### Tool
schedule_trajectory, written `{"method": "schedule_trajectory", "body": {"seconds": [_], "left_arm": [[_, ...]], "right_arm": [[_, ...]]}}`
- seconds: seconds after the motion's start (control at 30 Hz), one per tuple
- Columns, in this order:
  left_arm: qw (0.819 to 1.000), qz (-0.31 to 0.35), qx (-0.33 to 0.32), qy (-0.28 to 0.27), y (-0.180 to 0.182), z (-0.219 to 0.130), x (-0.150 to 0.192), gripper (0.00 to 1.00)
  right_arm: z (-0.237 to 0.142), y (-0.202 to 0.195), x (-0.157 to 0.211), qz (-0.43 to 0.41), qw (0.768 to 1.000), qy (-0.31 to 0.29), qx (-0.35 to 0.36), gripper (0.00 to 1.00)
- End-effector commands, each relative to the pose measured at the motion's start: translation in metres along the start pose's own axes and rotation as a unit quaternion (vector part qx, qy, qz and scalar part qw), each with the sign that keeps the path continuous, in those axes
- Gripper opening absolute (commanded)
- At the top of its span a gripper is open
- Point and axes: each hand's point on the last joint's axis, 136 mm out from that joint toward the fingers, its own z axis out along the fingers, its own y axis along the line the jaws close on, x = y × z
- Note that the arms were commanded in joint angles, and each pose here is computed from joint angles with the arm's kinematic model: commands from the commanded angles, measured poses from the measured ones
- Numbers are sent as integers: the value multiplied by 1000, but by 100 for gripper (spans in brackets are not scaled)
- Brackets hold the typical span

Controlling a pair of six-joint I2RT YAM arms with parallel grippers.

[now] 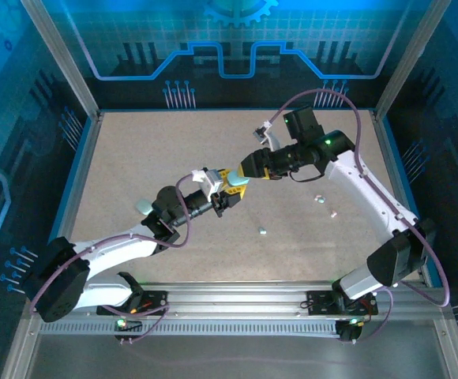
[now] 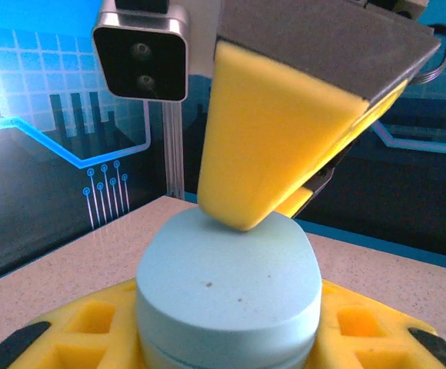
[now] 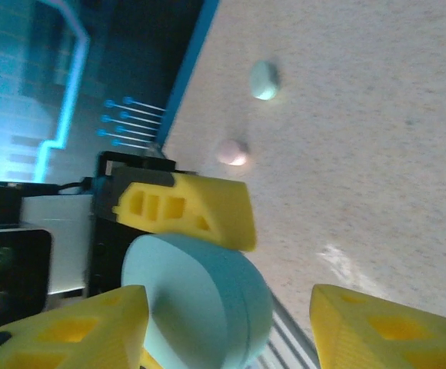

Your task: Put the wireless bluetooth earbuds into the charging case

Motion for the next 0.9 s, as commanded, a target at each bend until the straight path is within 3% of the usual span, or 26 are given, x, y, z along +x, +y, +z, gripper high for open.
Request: {"method": "schedule_trajectory", "body": {"seconds": [0.0, 0.17, 0.33, 0.43, 0.57, 0.77, 0.87], "left_arm": [[998, 6, 22, -51, -7, 2, -39, 37], [998, 5, 36, -52, -10, 4, -42, 37], [998, 6, 37, -43, -10, 5, -40, 38], [999, 7, 25, -34, -6, 6, -35, 41], [1000, 10, 21, -12, -3, 7, -24, 45], [1000, 7, 0, 21, 5, 5, -6, 63], [999, 2, -15, 39, 9, -1, 5, 64]], "right_arm": [[-3, 28, 4, 6, 994, 18, -106, 59], [1, 26, 5, 20, 991, 30, -128, 53], [-2, 21, 1, 28, 991, 19, -129, 31], [-6, 17, -1, 33, 992, 9, -122, 23], [-9, 10, -6, 45, 992, -9, -121, 17], [-16, -10, -20, 67, 992, -54, -96, 14], [-20, -30, -30, 87, 990, -81, -76, 14]]}}
